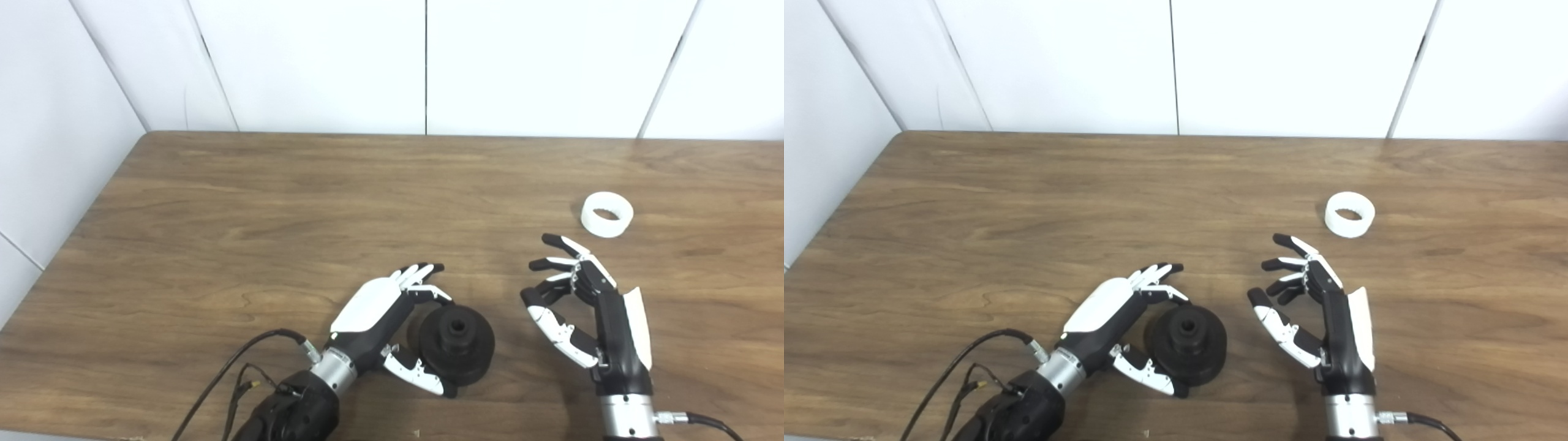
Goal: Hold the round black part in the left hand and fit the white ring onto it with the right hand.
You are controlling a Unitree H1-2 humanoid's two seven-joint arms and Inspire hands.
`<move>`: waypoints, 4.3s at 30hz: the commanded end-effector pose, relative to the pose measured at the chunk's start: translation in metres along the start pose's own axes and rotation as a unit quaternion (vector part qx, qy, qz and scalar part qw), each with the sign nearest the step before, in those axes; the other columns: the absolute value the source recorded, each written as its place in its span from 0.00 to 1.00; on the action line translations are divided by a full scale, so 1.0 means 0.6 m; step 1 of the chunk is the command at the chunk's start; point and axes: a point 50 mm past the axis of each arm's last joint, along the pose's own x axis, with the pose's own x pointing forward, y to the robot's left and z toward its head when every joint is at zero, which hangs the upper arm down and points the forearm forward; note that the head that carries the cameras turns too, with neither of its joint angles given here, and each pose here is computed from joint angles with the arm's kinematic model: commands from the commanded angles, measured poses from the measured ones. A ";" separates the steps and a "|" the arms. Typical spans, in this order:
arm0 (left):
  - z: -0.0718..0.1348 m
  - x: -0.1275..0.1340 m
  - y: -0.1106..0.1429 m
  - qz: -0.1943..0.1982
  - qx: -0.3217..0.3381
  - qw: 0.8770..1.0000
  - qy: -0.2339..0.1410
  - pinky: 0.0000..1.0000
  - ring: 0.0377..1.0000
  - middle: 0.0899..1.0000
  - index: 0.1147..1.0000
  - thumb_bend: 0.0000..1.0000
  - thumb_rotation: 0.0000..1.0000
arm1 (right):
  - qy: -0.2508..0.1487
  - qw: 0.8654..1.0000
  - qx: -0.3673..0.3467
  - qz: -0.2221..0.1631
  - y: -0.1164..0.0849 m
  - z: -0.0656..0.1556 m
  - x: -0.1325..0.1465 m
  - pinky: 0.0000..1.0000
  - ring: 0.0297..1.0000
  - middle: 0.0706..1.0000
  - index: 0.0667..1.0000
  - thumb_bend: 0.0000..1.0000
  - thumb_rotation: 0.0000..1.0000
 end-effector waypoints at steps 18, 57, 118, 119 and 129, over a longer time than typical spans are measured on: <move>-0.018 -0.023 0.026 0.002 0.012 0.999 -0.032 1.00 1.00 0.97 0.53 0.95 0.18 | 0.010 0.990 0.019 -0.142 0.000 0.028 0.018 0.40 0.49 0.59 0.76 0.43 0.39; -0.015 -0.032 0.021 0.005 0.000 1.000 -0.025 1.00 1.00 0.97 0.53 0.95 0.17 | 0.046 0.937 -0.347 0.005 -0.143 0.016 0.357 0.77 0.91 0.95 0.82 0.71 0.58; -0.013 -0.030 0.027 0.012 0.005 1.000 -0.016 1.00 1.00 0.98 0.54 0.95 0.20 | 0.131 0.900 -0.389 0.144 -0.148 -0.062 0.337 0.95 0.99 0.97 0.72 0.95 0.54; -0.013 -0.029 0.027 0.012 0.005 1.000 -0.016 1.00 1.00 0.98 0.54 0.95 0.20 | 0.133 0.902 -0.386 0.137 -0.143 -0.065 0.334 0.95 0.99 0.96 0.72 0.94 0.54; -0.012 -0.029 0.025 0.014 0.001 1.000 -0.016 1.00 1.00 0.98 0.54 0.96 0.20 | 0.135 0.913 -0.371 0.100 -0.123 -0.084 0.319 0.94 0.97 0.94 0.69 0.88 0.46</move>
